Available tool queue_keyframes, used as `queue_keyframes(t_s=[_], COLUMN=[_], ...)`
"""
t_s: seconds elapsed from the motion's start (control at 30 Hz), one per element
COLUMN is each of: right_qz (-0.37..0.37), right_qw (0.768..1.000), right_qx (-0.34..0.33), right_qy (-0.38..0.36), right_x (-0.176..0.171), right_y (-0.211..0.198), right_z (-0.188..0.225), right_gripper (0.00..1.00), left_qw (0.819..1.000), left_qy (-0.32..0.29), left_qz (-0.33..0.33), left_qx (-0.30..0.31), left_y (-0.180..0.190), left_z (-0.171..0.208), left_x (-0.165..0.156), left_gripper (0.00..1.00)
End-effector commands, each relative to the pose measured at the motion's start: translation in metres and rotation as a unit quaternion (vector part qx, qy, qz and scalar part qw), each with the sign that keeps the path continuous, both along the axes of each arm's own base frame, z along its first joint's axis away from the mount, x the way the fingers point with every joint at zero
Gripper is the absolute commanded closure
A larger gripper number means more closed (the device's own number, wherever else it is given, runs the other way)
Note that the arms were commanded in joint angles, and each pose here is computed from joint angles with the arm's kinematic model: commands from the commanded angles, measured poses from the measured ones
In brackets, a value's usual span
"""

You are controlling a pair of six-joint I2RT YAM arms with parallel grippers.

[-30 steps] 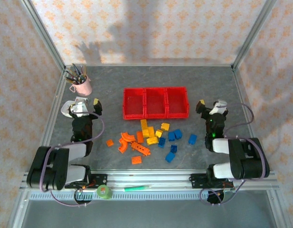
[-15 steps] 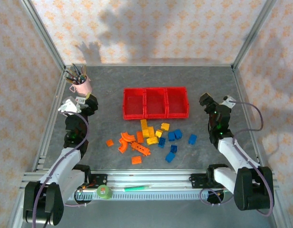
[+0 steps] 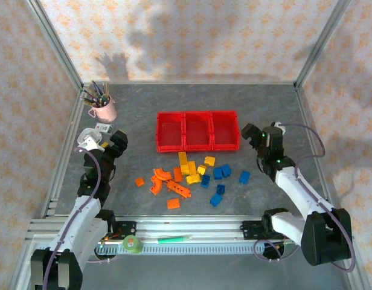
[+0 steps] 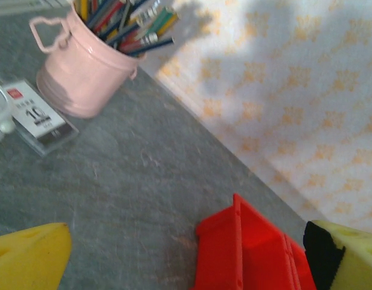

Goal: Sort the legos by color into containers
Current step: Pick up the lego from the bottom-right of the table.

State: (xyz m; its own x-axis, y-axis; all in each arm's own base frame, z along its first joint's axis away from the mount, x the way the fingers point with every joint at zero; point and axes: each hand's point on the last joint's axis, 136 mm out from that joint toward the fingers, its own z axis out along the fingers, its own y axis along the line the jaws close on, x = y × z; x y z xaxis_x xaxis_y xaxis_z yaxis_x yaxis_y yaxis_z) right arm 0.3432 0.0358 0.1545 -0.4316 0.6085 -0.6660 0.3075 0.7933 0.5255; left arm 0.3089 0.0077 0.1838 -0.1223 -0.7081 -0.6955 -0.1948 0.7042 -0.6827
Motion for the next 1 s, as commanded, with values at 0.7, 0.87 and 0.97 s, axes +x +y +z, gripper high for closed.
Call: queue_keyframes(t_s=[0.7, 0.87, 0.97], right_qz=[-0.021, -0.040, -0.033], right_qw=[0.975, 0.974, 0.974], right_qx=[-0.086, -0.076, -0.067], right_qy=[0.205, 0.208, 0.214], right_x=[-0.100, -0.116, -0.120], right_y=[0.029, 0.018, 0.021], right_z=[-0.067, -0.083, -0.094], right_gripper=[0.00, 0.00, 0.03], left_qw=[0.948, 0.943, 0.941], left_qy=[0.091, 0.103, 0.106], left_qz=[-0.306, -0.316, -0.320], left_qx=[0.014, 0.031, 0.029], left_y=[-0.203, -0.222, -0.227], left_z=[-0.016, -0.023, -0.028], left_x=[-0.054, -0.062, -0.063], left_gripper=[0.01, 0.01, 0.01])
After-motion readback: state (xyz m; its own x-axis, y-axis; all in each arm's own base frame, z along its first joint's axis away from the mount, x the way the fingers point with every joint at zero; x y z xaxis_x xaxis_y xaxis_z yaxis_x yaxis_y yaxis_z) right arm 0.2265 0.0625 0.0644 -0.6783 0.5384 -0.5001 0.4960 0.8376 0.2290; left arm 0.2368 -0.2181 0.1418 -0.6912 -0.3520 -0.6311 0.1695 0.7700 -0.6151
